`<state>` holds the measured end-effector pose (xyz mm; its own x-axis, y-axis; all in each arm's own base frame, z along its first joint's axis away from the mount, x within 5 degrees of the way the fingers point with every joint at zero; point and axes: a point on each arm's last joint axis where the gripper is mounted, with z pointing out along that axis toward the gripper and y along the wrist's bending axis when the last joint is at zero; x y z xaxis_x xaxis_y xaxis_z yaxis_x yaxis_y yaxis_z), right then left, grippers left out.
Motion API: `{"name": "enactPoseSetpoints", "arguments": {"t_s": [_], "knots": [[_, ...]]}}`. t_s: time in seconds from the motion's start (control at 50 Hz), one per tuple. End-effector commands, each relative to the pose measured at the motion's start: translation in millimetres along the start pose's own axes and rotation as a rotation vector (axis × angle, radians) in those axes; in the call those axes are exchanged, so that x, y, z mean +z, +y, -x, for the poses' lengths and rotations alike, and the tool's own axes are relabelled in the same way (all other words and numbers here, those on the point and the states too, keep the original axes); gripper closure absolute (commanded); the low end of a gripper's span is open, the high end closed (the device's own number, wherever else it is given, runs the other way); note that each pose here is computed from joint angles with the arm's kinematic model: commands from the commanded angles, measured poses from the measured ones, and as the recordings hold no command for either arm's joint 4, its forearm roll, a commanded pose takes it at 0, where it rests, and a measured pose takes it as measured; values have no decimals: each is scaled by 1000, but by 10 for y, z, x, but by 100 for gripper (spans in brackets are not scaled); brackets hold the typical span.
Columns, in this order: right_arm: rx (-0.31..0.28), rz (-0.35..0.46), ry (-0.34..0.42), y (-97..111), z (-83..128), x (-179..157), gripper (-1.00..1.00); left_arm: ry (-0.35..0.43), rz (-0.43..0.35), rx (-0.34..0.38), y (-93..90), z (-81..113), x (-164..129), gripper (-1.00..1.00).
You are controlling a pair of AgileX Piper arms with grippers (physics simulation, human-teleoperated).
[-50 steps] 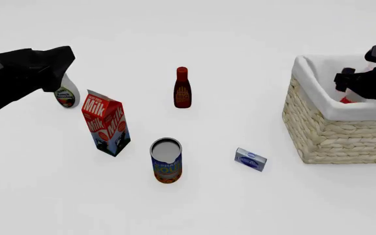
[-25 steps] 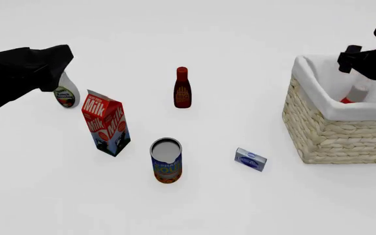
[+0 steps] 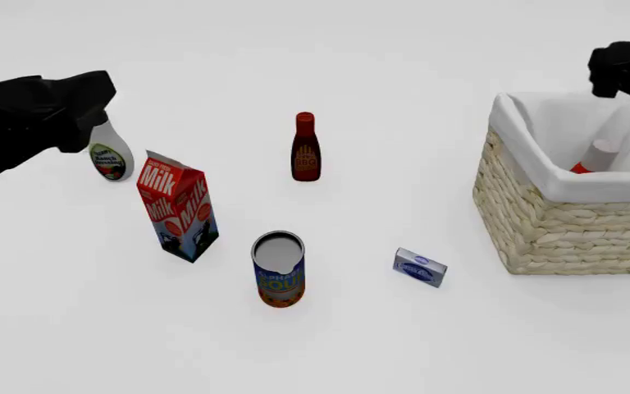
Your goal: Pick the ketchup and place it in the basket.
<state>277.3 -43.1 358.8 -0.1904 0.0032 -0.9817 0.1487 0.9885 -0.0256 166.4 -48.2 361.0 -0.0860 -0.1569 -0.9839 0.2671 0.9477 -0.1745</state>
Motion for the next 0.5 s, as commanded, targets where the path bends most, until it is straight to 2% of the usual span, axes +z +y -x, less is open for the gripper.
{"name": "enactPoseSetpoints", "arguments": {"t_s": [0.02,0.06,0.16,0.18,0.2,0.22,0.26,0.28,0.32,0.38,0.4,0.44,0.46,0.5], "knots": [[-78,35,-108,105,-33,-332,-100,-3,-5,-2,-5,-8,-12,-100],[-120,53,-147,156,-65,-431,-100,-3,-5,-3,-6,-11,-10,-100],[-106,51,-213,153,-135,-585,-100,-2,-4,-6,-1,-30,4,-100],[-139,51,-243,162,-168,-645,-100,-3,-4,-4,0,-37,10,-100],[-139,51,-243,162,-169,-645,-100,-3,-4,-4,0,-37,10,-100],[-159,38,-278,143,-215,-713,-100,-3,-4,-3,2,-45,24,-100],[-145,40,-275,144,-231,-710,-100,-3,-4,-2,2,-50,30,-100],[-145,42,-301,148,-255,-771,-100,-4,-4,-4,4,-52,35,-100],[-163,47,-312,164,-319,-797,-100,-3,0,-4,15,-75,49,-100],[-137,34,-337,133,-392,-869,-100,-5,5,-7,26,-93,49,-100],[-145,20,-364,112,-431,-938,-100,-8,6,-9,33,-108,45,-100],[-153,28,-372,129,-456,-961,-100,-8,7,-8,36,-120,44,-100],[-188,31,-393,147,-527,-1013,-100,-9,11,-10,48,-150,46,-100],[-186,29,-384,143,-553,-999,-100,6,7,-23,44,-191,80,-100]]}}
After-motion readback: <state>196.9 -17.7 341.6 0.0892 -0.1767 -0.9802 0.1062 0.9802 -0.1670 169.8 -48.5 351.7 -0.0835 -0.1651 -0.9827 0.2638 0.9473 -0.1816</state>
